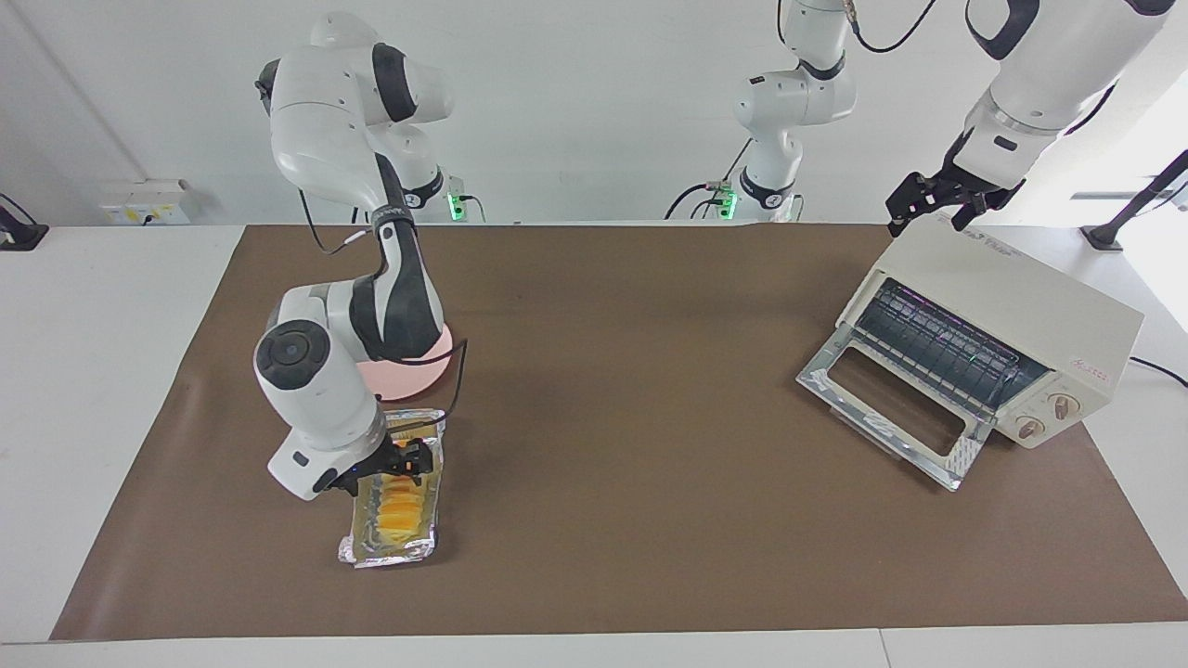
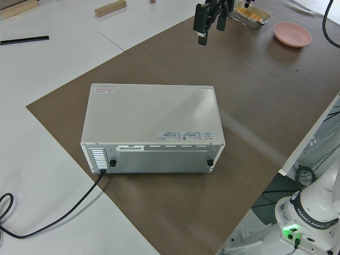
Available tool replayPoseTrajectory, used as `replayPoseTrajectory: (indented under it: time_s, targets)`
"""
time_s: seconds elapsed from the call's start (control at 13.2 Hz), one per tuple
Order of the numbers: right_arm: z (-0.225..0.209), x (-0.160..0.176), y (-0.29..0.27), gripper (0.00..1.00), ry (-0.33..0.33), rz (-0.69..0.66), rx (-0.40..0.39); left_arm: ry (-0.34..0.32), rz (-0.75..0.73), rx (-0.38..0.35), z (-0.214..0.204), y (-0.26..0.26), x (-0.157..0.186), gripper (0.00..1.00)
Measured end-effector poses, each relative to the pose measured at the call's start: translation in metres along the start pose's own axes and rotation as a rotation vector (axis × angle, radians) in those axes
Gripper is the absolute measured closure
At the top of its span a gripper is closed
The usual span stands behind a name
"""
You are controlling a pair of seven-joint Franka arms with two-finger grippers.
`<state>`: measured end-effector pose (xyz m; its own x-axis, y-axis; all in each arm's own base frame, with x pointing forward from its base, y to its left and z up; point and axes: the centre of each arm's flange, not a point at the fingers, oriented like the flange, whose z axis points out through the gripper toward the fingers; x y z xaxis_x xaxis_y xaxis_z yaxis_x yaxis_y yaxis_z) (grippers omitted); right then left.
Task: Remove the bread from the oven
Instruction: 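Lift the bread rolls from the tray with the right gripper onto the plate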
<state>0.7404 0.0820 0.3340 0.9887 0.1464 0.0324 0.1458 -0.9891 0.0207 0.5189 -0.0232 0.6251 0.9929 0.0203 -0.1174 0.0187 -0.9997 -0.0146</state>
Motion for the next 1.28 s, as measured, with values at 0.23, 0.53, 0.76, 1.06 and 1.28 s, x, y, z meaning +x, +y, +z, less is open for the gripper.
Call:
replayPoseTrajectory:
  time_s: [0.23, 0.53, 0.76, 1.06, 1.28]
  targets:
    - [0.018, -0.010, -0.003, 0.12, 0.004, -0.003, -0.015, 0.000, 0.000, 0.000, 0.000, 0.000, 0.000, 0.00]
    - [0.021, -0.018, -0.005, 0.59, 0.046, -0.006, -0.016, 0.000, 0.000, 0.000, 0.000, 0.000, 0.000, 0.00]
    - [0.012, -0.021, 0.001, 0.85, 0.021, 0.002, -0.021, 0.000, 0.000, 0.000, 0.000, 0.000, 0.000, 0.00]
    - [-0.079, -0.039, -0.001, 0.91, -0.072, 0.008, -0.031, 0.000, 0.000, 0.000, 0.000, 0.000, 0.000, 0.00]
    - [-0.135, -0.100, -0.016, 0.91, -0.075, 0.017, -0.005, 0.000, 0.000, 0.000, 0.000, 0.000, 0.000, 0.00]
